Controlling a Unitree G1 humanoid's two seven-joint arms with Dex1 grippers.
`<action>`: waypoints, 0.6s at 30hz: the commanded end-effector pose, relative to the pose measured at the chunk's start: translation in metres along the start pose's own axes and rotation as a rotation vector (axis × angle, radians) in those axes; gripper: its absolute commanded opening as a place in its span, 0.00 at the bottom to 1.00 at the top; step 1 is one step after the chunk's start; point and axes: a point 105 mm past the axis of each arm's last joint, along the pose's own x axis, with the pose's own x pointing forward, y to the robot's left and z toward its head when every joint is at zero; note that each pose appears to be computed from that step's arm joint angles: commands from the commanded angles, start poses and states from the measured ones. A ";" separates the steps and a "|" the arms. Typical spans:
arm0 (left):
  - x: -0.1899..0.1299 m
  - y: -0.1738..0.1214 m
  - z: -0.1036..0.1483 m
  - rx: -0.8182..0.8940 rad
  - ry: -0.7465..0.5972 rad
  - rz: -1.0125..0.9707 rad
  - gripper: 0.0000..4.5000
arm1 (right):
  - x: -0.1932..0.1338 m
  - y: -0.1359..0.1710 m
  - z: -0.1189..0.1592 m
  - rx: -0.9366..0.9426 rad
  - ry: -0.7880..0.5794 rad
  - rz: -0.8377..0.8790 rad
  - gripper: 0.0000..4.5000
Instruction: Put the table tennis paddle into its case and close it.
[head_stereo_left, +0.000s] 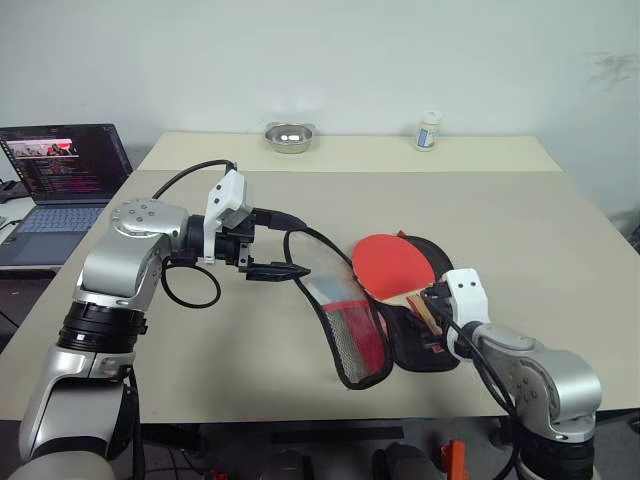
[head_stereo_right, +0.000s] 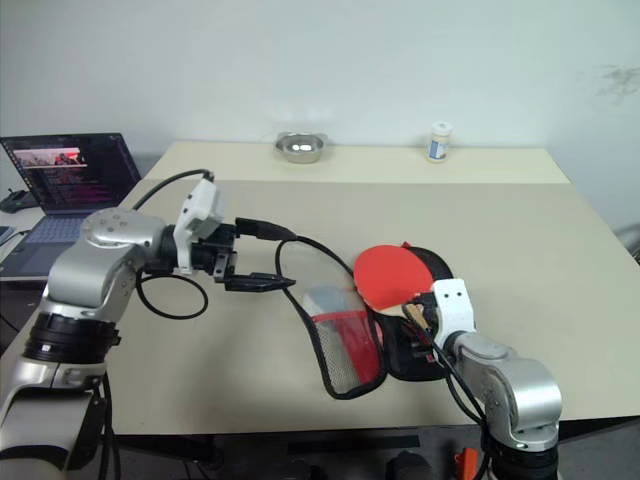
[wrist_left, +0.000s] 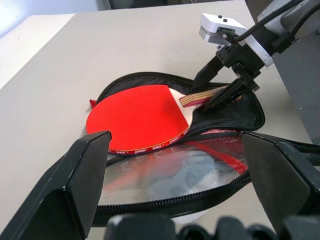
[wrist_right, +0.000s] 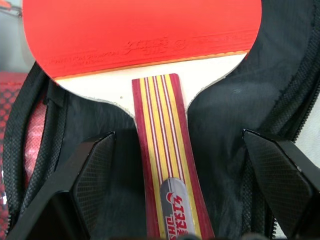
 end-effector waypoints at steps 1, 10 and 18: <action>-0.004 0.002 0.013 0.057 -0.028 0.016 1.00 | -0.003 -0.004 0.003 -0.057 -0.041 -0.023 0.95; 0.001 0.003 0.010 0.053 -0.037 0.014 1.00 | -0.001 -0.015 -0.007 -0.118 -0.050 -0.083 0.32; 0.008 0.007 0.008 0.053 -0.050 -0.006 1.00 | -0.018 -0.021 0.008 -0.118 -0.115 -0.126 0.26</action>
